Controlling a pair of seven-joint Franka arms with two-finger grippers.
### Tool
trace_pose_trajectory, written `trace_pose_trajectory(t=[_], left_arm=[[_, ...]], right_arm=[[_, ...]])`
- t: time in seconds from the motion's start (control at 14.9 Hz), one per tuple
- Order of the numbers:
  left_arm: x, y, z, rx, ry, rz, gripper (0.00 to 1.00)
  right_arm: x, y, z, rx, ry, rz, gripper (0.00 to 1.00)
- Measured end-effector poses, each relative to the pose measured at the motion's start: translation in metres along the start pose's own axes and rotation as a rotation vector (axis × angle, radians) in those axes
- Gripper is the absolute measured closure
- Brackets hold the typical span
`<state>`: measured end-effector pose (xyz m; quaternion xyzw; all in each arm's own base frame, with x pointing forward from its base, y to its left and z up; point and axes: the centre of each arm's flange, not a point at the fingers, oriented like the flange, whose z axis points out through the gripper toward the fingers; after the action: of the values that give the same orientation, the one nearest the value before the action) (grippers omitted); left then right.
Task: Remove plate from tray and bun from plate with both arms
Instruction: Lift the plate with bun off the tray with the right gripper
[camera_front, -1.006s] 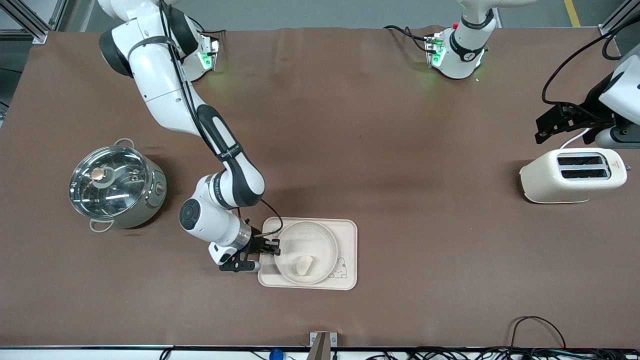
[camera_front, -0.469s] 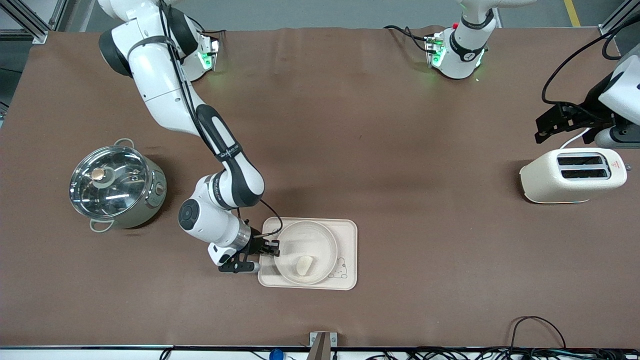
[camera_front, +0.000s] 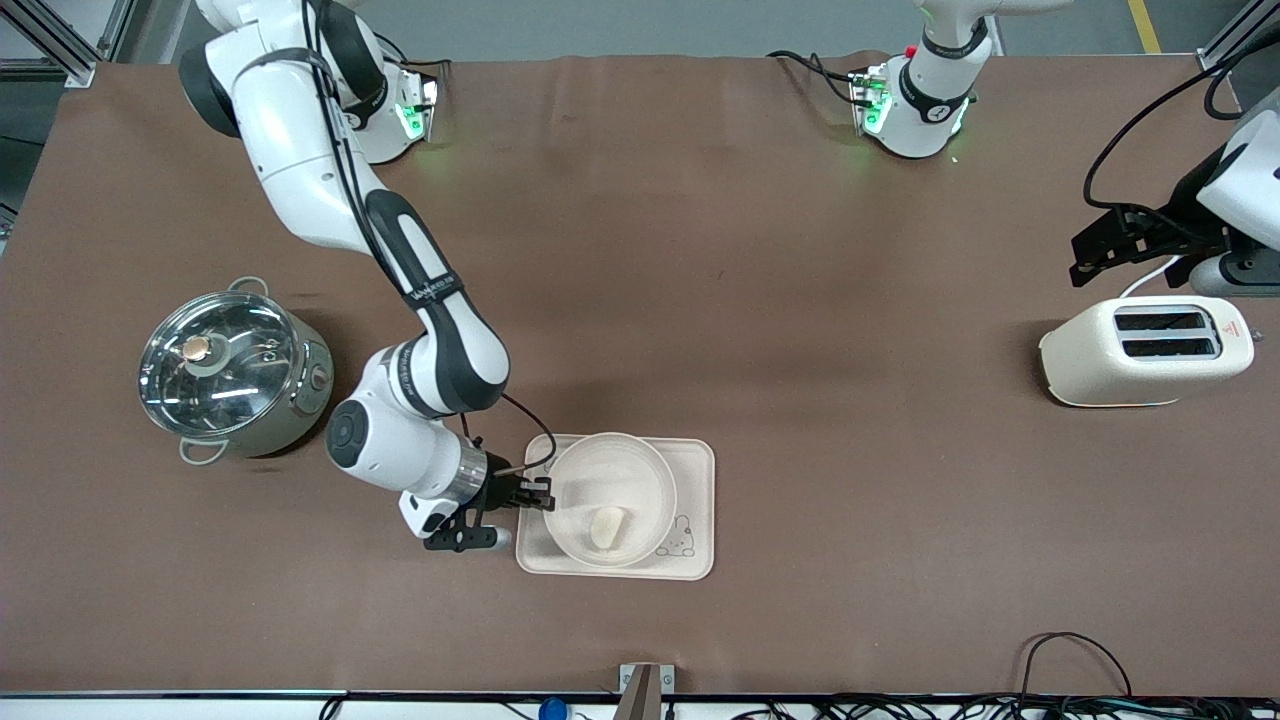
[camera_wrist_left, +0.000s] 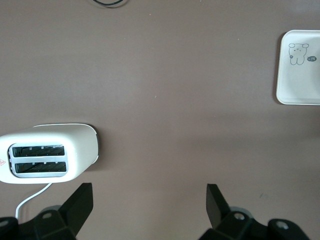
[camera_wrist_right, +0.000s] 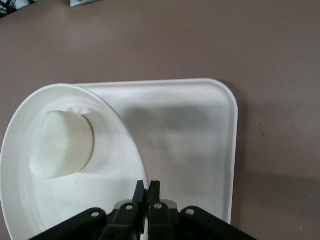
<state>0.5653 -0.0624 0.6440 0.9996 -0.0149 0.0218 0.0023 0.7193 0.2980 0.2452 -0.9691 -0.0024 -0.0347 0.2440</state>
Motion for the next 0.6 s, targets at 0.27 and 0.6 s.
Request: trace_pose_trajectory(t=[0.27, 0.6], left_arm=[[0.000, 0.000, 0.000, 0.000, -0.001, 0.000, 0.00], [0.000, 0.000, 0.000, 0.000, -0.001, 0.000, 0.00]], right_arm=[[-0.028, -0.020, -0.011, -0.001, -0.055, -0.059, 0.95], [-0.122, -0.054, 0.008, -0.055, -0.070, -0.125, 0.95]])
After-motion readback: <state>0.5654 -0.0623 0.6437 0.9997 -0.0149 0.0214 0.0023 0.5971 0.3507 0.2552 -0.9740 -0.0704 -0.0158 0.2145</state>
